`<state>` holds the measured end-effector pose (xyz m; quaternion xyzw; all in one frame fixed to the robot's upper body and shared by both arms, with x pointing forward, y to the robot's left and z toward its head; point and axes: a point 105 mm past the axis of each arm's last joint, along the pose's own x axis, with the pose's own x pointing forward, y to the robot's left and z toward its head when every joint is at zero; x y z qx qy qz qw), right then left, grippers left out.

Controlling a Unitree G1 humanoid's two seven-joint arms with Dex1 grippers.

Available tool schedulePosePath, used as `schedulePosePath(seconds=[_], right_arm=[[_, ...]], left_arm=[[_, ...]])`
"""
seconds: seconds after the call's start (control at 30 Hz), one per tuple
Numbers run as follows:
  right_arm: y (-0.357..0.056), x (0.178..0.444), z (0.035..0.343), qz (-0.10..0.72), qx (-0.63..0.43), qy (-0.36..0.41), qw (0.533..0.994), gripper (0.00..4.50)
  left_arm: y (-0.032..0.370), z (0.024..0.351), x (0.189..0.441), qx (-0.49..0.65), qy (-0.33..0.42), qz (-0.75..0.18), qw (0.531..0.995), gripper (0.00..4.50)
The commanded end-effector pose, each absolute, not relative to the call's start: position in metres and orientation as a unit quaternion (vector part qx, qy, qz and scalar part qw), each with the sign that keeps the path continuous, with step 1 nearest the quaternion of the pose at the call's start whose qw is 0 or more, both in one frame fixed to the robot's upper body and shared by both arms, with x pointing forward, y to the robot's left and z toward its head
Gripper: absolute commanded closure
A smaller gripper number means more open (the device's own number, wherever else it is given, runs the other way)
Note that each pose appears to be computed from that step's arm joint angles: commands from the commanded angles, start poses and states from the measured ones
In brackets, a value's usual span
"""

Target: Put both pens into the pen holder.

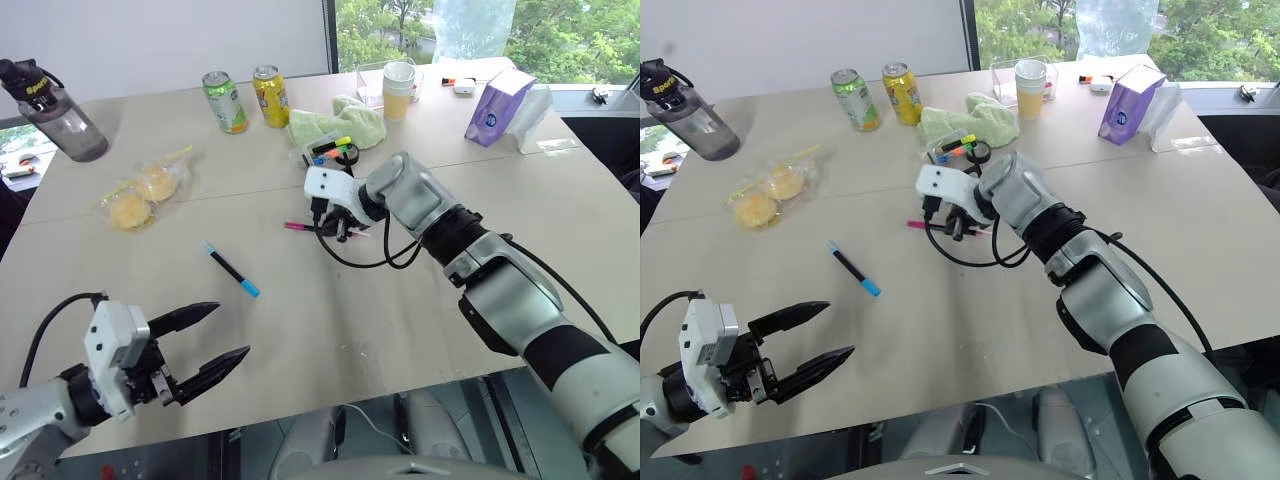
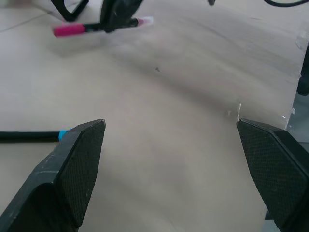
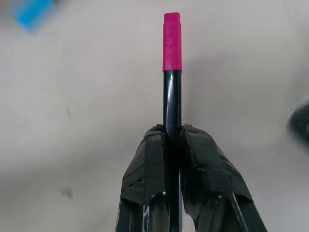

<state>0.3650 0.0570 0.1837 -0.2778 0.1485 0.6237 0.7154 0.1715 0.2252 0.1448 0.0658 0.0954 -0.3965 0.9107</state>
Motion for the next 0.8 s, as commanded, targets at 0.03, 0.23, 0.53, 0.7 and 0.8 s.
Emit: schedulePosePath(seconds=[0.03, 0.23, 0.53, 0.7, 0.8], right_arm=[[0.063, 0.345, 0.228, 0.674, -0.184, 0.046, 0.714, 4.47], [0.045, 0.369, 0.267, 0.579, 0.019, -0.048, 0.814, 4.47], [-0.003, 0.425, 0.297, 0.289, 0.247, -0.149, 0.913, 4.47], [0.002, 0.441, 0.286, 0.222, 0.333, -0.104, 0.91, 4.47], [0.012, 0.442, 0.284, 0.221, 0.347, -0.091, 0.907, 4.47]], left_arm=[[0.219, 0.156, 0.174, 0.065, 0.07, -0.404, 0.91, 0.0], [0.223, 0.16, 0.183, 0.071, 0.058, -0.404, 0.91, 0.0], [0.223, 0.167, 0.195, 0.078, 0.048, -0.42, 0.903, 0.0], [0.223, 0.169, 0.197, 0.081, 0.044, -0.419, 0.903, 0.0], [0.224, 0.169, 0.198, 0.084, 0.041, -0.415, 0.905, 0.0]])
